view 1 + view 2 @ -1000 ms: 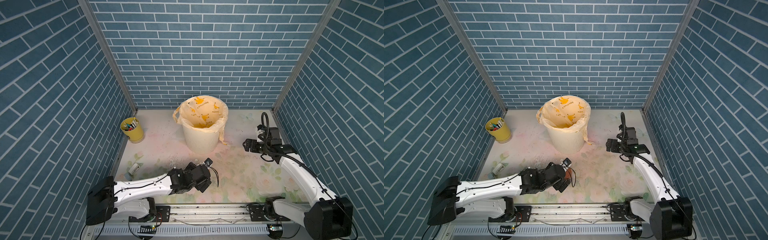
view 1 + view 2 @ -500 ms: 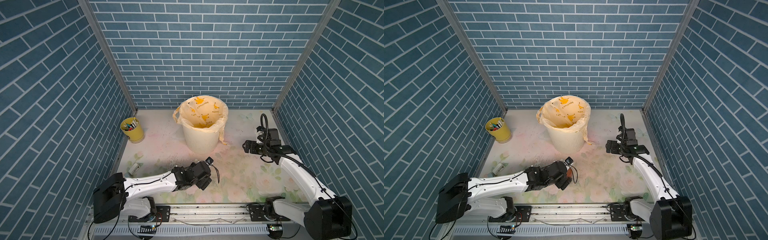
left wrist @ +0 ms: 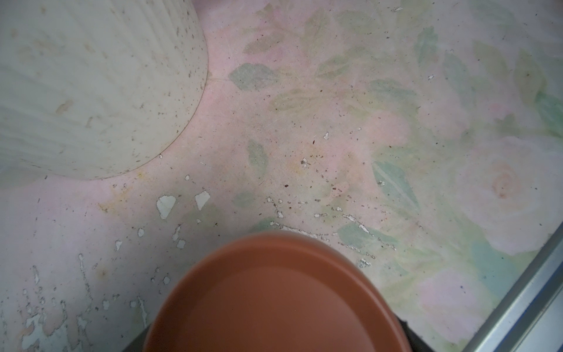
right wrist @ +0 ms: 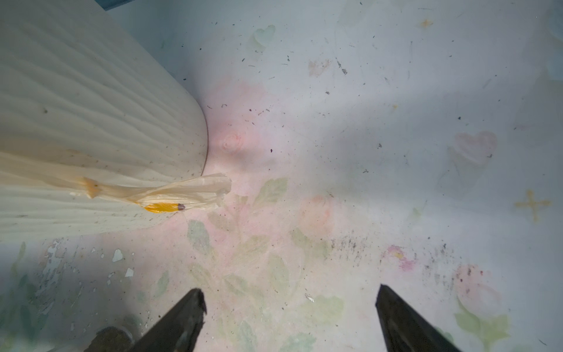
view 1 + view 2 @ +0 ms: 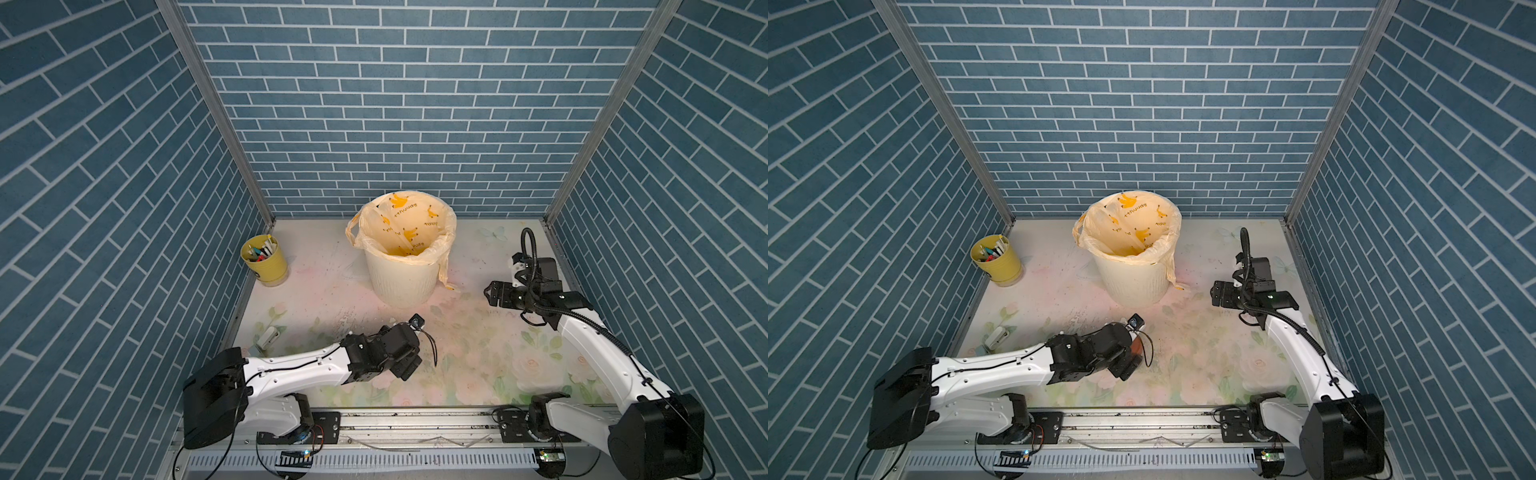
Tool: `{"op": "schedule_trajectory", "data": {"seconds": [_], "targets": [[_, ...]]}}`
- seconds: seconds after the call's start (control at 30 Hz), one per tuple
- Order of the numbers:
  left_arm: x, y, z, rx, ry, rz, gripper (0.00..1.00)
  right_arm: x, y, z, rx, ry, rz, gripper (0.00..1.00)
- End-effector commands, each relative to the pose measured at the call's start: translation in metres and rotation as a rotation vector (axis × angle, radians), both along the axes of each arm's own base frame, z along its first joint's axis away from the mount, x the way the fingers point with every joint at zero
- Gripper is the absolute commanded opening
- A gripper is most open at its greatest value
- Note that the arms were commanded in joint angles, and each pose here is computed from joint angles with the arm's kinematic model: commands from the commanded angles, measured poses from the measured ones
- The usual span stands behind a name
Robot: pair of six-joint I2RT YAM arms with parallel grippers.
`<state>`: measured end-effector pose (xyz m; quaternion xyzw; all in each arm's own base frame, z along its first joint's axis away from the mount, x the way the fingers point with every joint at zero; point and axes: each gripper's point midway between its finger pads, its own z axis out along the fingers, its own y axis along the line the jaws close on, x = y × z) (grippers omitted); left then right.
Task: Empty moldy tea leaves from jars
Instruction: Pick up the jar from the center of the board.
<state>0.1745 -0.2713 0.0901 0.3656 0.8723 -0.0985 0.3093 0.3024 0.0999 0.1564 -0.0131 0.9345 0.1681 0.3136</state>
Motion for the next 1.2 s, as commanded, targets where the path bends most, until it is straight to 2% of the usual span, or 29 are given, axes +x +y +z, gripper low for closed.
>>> {"op": "schedule_trajectory", "data": {"seconds": [0.0,0.2,0.3,0.37,0.53,0.7,0.87,1.03,1.17], "targets": [[0.006,0.0,0.027,-0.064,-0.056,0.013,0.0,-0.008,0.024,0.021,0.099,-0.079,0.115,0.88],[0.014,-0.01,0.105,-0.267,-0.204,-0.008,0.0,-0.04,0.062,0.065,0.14,-0.273,0.372,0.87],[0.019,-0.009,0.136,-0.319,-0.257,-0.007,0.0,-0.063,0.083,0.087,0.17,-0.4,0.487,0.87],[0.022,-0.009,0.149,-0.33,-0.268,-0.004,0.0,-0.077,0.09,0.094,0.137,-0.464,0.54,0.87],[0.028,-0.014,0.167,-0.359,-0.256,0.015,0.0,-0.109,0.111,0.106,0.087,-0.565,0.672,0.87],[0.034,-0.017,0.182,-0.425,-0.192,0.048,0.0,-0.133,0.135,0.115,0.004,-0.677,0.788,0.89],[0.043,-0.013,0.195,-0.44,-0.156,0.083,0.0,-0.147,0.163,0.112,-0.064,-0.714,0.891,0.9],[0.041,-0.013,0.21,-0.503,-0.144,0.066,0.0,-0.148,0.18,0.114,-0.04,-0.79,0.877,0.91],[0.041,-0.014,0.21,-0.508,-0.115,0.068,0.0,-0.144,0.187,0.123,-0.029,-0.857,0.855,0.92]]}}
